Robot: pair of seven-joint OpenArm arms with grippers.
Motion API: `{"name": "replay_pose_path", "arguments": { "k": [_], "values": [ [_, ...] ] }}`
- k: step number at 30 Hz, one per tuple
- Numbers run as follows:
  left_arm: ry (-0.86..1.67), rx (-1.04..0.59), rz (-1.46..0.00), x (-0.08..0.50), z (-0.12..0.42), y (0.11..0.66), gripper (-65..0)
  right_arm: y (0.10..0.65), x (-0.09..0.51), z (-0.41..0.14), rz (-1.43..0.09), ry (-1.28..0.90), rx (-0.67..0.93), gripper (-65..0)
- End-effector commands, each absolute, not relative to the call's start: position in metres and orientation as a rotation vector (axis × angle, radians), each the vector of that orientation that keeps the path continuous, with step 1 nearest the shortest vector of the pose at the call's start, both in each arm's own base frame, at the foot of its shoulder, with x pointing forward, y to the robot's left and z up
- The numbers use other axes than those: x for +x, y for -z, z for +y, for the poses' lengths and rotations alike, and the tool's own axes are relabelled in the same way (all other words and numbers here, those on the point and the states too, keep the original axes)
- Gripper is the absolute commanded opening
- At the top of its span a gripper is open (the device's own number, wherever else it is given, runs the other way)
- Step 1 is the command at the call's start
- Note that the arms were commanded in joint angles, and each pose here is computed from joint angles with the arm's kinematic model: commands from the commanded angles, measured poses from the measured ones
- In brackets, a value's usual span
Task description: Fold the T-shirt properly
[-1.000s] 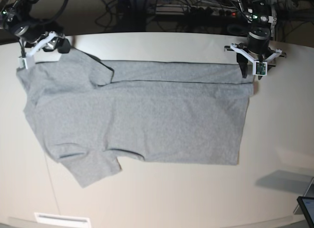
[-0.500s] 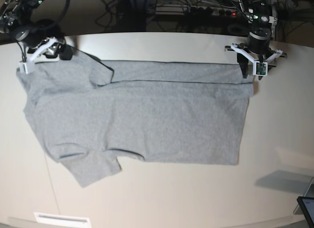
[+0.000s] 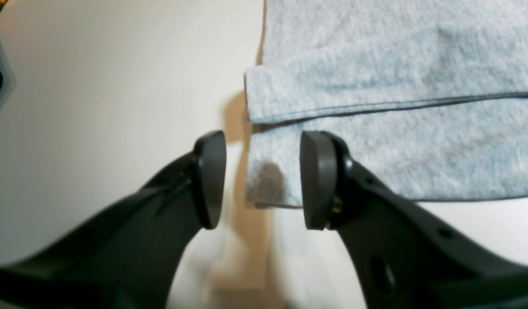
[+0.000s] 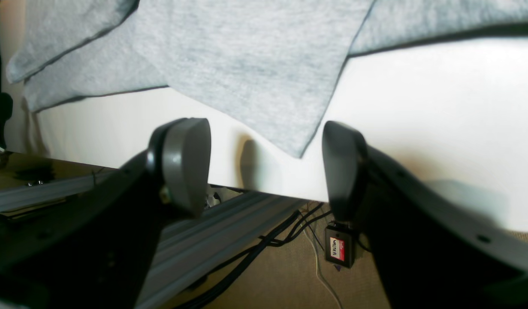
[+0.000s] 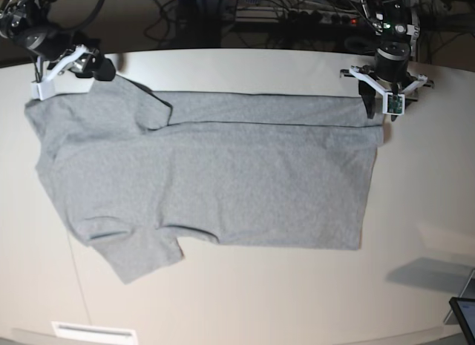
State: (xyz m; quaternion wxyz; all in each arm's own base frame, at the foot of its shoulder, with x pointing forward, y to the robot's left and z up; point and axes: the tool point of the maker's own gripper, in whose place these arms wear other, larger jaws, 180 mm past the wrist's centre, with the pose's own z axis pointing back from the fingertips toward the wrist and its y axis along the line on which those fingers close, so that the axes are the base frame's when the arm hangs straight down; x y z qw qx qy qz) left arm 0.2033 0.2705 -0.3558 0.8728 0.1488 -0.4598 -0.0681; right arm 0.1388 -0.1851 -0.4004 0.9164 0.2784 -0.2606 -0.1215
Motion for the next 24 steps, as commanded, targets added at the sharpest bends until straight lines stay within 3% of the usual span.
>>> {"name": "replay_pose_path", "arguments": {
  "k": [1,4,11,24],
  "values": [
    [0.151,0.326,-0.998,0.208,0.272,0.345,-37.8,0.400,0.137,-0.187,-0.524,0.239,0.562,-26.0],
    [0.151,0.326,-0.998,0.208,0.272,0.345,-37.8,0.401,0.141,-0.168,-0.512,0.197,0.604,-26.3],
    [0.152,0.326,-0.996,0.207,0.272,0.345,-37.8,0.400,0.146,-0.156,-0.509,0.168,0.631,-33.5],
    [0.154,0.330,-0.995,0.207,0.274,0.345,-37.8,0.404,0.153,-0.166,-0.521,0.162,0.571,-33.1]
  ]
}}
